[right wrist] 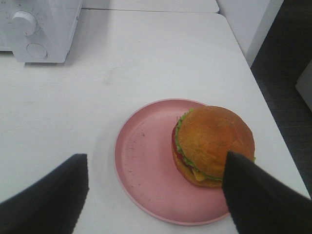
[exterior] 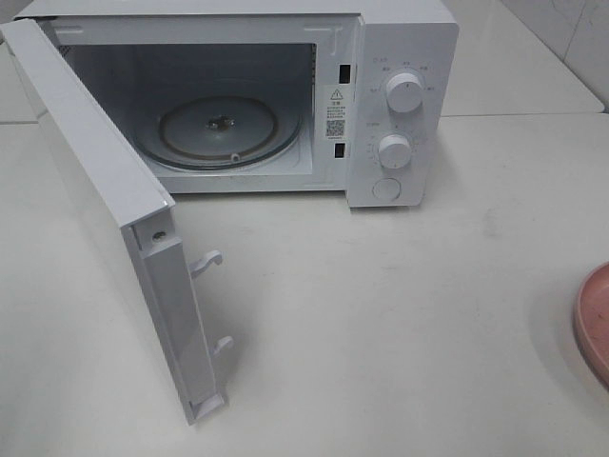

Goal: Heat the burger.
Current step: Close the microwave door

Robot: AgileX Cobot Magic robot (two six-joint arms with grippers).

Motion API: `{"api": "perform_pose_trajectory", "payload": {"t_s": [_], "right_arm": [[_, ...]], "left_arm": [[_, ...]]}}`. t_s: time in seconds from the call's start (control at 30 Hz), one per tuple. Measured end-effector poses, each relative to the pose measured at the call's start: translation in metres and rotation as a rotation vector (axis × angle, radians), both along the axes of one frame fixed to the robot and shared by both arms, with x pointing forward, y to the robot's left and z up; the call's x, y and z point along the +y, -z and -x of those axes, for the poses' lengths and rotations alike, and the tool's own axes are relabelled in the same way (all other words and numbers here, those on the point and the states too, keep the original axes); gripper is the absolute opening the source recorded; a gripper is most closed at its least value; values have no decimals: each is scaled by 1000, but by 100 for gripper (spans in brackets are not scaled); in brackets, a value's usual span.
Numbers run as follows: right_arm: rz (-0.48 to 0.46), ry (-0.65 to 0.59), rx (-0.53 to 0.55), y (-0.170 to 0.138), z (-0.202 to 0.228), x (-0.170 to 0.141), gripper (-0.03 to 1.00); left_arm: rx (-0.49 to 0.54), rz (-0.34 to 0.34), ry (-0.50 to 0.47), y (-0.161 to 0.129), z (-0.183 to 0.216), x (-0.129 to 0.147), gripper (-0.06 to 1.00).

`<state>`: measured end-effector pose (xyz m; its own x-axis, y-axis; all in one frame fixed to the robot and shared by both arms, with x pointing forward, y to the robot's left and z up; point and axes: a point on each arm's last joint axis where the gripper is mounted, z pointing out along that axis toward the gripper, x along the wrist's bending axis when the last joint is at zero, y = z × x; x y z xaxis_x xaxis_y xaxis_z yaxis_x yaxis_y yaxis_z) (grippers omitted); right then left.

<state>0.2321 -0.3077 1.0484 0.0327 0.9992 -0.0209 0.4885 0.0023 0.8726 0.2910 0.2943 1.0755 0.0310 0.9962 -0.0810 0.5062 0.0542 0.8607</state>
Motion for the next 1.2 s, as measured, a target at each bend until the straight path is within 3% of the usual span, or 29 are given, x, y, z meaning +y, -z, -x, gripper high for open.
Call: {"api": "perform_pose_trajectory", "payload": {"t_s": [0.17,0.23,0.27,0.33,0.37,0.4,0.43,0.47,0.5,0.53,0.57,0.9,1.2], "right_arm": [[0,0,0,0,0,0,76],[0,0,0,0,0,0,76],[0,0,0,0,0,0,76],[0,0,0,0,0,0,76],[0,0,0,0,0,0,76],[0,0,0,0,0,0,76],[0,0,0,0,0,0,76],[0,0,0,0,0,0,76],[0,0,0,0,0,0,76],[0,0,0,0,0,0,76],[0,0,0,0,0,0,76],[0,0,0,0,0,0,76],[0,0,0,0,0,0,76]], "left_arm": [[56,7,-8,3,-29,1,72],[98,-11,10,8,-48,2,61],[98,-11,10,8,-48,2,61],[129,-34,66,15,-71,0,43],[129,-34,66,15,-71,0,43],[135,-33,80,17,-77,-1,26],[135,-33,80,17,-77,-1,26],[143,-22,97,21,-89,-3,12],[143,-22,97,21,-89,-3,12],[137,-5,104,24,-99,-4,3],[134,1,102,26,-104,-4,1],[23,17,-2,50,-132,3,0],[-81,-53,66,68,-134,-21,0]]}}
